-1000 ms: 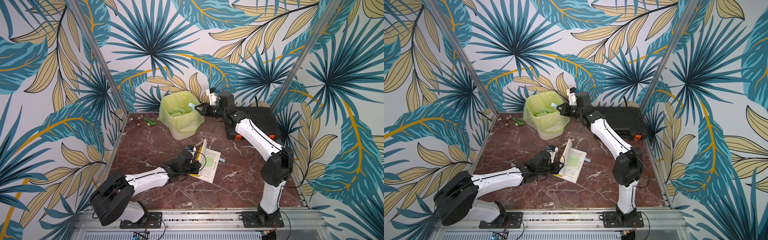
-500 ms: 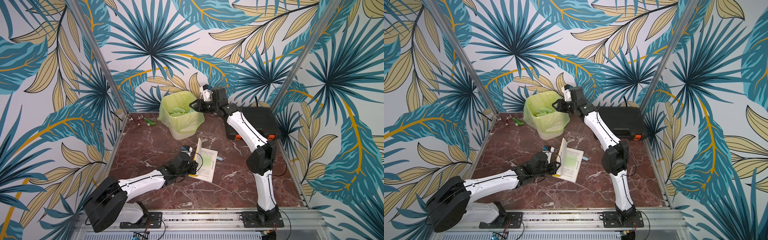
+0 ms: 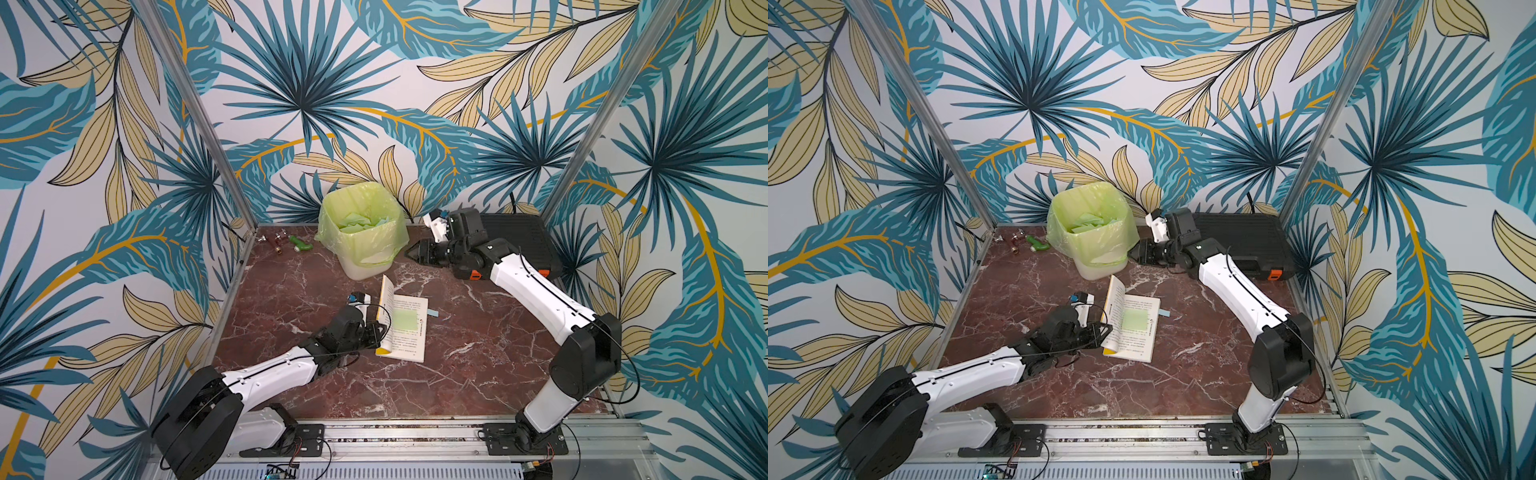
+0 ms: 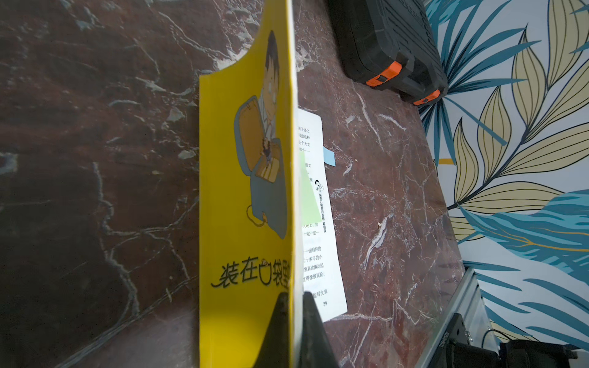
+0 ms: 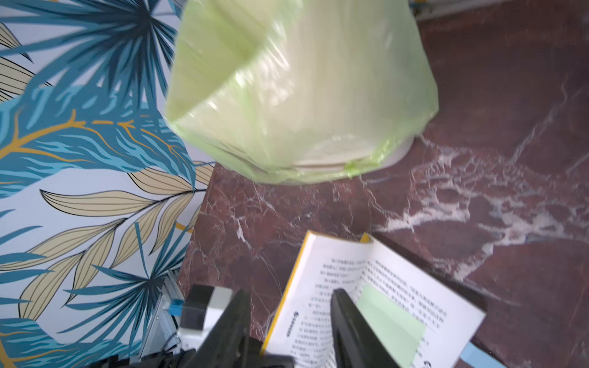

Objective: Peel off the used sticky note
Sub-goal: Tear off the note from the book.

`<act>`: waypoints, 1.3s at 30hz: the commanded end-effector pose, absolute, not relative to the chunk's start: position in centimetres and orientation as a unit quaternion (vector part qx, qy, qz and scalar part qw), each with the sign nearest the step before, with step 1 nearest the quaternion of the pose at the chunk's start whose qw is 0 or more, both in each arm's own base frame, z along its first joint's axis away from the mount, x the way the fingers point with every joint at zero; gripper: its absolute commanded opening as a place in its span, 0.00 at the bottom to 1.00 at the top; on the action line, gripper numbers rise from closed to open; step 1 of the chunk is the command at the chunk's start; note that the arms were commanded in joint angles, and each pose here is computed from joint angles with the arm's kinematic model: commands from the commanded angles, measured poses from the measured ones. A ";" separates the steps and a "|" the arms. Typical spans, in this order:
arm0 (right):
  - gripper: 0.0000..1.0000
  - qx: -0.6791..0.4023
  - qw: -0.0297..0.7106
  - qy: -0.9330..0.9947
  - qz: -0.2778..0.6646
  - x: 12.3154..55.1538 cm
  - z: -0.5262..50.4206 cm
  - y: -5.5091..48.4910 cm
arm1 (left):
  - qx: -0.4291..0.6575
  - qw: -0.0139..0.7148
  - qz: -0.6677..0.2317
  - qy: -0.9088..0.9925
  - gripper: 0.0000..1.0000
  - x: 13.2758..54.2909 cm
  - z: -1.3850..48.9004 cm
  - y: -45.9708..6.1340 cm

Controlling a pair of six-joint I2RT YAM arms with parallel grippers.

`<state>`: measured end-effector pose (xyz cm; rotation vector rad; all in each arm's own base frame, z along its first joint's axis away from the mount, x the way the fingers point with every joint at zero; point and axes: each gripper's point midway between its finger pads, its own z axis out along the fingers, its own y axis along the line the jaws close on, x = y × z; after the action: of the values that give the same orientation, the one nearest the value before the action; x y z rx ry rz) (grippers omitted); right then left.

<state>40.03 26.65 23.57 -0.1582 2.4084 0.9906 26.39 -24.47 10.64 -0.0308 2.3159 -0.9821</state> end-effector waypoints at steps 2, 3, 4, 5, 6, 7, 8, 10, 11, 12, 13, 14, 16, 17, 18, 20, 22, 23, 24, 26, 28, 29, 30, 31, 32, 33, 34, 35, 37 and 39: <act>0.46 -0.031 0.188 0.913 0.360 37.0 18.1 26.4 | -0.030 0.313 -0.399 0.861 0.00 26.7 10.5 -23.8; 0.47 -0.027 0.178 0.918 0.354 36.4 17.1 26.2 | -0.031 0.312 -0.400 0.862 0.00 26.6 10.3 -23.6; 0.47 -0.021 0.171 0.922 0.348 36.0 16.3 25.9 | -0.034 0.311 -0.399 0.862 0.00 26.6 10.1 -23.4; 0.48 -0.012 0.157 0.926 0.342 35.3 15.0 25.6 | -0.036 0.311 -0.400 0.861 0.00 26.6 10.0 -23.3; 0.49 -0.004 0.144 0.930 0.339 34.8 13.9 25.4 | -0.038 0.310 -0.399 0.862 0.00 26.6 9.9 -23.1; 0.50 0.003 0.134 0.933 0.335 34.3 13.0 25.2 | -0.039 0.309 -0.398 0.863 0.00 26.6 9.7 -23.0; 0.51 0.011 0.122 0.935 0.333 33.9 12.0 25.1 | -0.040 0.310 -0.398 0.863 0.00 26.6 9.7 -22.9; 0.53 0.025 0.106 0.937 0.332 33.3 10.8 25.0 | -0.042 0.309 -0.396 0.864 0.00 26.6 9.6 -22.8; 0.54 0.032 0.098 0.937 0.334 33.0 10.2 25.0 | -0.041 0.308 -0.395 0.865 0.00 26.6 9.6 -22.8; 0.54 0.039 0.087 0.937 0.337 32.6 9.5 25.1 | -0.042 0.308 -0.394 0.865 0.00 26.7 9.6 -22.7; 0.55 0.050 0.073 0.937 0.339 32.1 8.6 25.1 | -0.041 0.307 -0.392 0.866 0.00 26.7 9.5 -22.8; 0.55 0.059 0.062 0.937 0.339 31.8 7.9 25.1 | -0.039 0.306 -0.392 0.867 0.00 26.7 9.6 -22.8; 0.56 0.073 0.046 0.937 0.338 31.2 6.7 25.0 | -0.037 0.305 -0.391 0.868 0.00 26.8 9.7 -22.9; 0.56 0.076 0.040 0.936 0.341 30.9 6.2 25.1 | -0.036 0.305 -0.391 0.868 0.00 26.8 9.8 -22.9; 0.56 0.079 0.037 0.934 0.345 30.8 5.9 25.2 | -0.036 0.305 -0.391 0.868 0.00 26.8 9.8 -22.9; 0.56 0.085 0.033 0.933 0.348 30.7 5.2 25.2 | -0.034 0.305 -0.389 0.869 0.00 26.9 9.8 -22.9; 0.56 0.088 0.028 0.932 0.351 30.7 4.7 25.4 | -0.033 0.304 -0.387 0.870 0.00 27.0 9.8 -23.0; 0.56 0.090 0.025 0.932 0.351 30.6 4.4 25.5 | -0.033 0.303 -0.386 0.871 0.00 27.0 9.7 -22.9; 0.56 0.092 0.022 0.932 0.350 30.6 4.2 25.5 | -0.033 0.303 -0.386 0.871 0.00 27.0 9.7 -23.0; 0.54 0.089 0.032 0.929 0.357 31.2 4.2 25.7 | -0.034 0.301 -0.386 0.871 0.00 27.0 9.5 -23.0; 0.53 0.091 0.033 0.927 0.363 31.4 4.1 26.0 | -0.035 0.302 -0.385 0.871 0.00 27.1 9.5 -22.9; 0.51 0.092 0.033 0.926 0.365 31.5 4.1 26.1 | -0.035 0.301 -0.385 0.871 0.00 27.1 9.4 -23.0; 0.50 0.093 0.033 0.925 0.368 31.6 4.1 26.2 | -0.036 0.301 -0.385 0.872 0.00 27.1 9.4 -22.9; 0.48 0.095 0.032 0.923 0.370 31.6 4.0 26.3 | -0.036 0.301 -0.384 0.872 0.00 27.1 9.4 -22.9; 0.47 0.096 0.033 0.923 0.372 31.7 3.9 26.4 | -0.036 0.300 -0.384 0.872 0.00 27.1 9.3 -22.9; 0.46 0.097 0.034 0.922 0.373 31.8 3.9 26.5 | -0.036 0.301 -0.384 0.872 0.00 27.1 9.3 -22.9; 0.45 0.098 0.034 0.921 0.374 31.9 3.8 26.6 | -0.036 0.302 -0.384 0.872 0.00 27.1 9.4 -22.9; 0.43 0.100 0.035 0.921 0.376 32.0 3.8 26.7 | -0.036 0.302 -0.384 0.872 0.00 27.1 9.4 -22.9; 0.37 0.104 0.037 0.919 0.378 32.1 3.8 26.7 | -0.036 0.302 -0.383 0.872 0.00 27.2 9.4 -22.9; 0.28 0.106 0.041 0.919 0.379 32.2 4.0 26.7 | -0.035 0.301 -0.383 0.872 0.00 27.2 9.4 -23.0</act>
<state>32.54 26.47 4.66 0.3094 2.8110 1.1454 26.50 -23.83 10.24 -0.0659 2.2903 -1.0882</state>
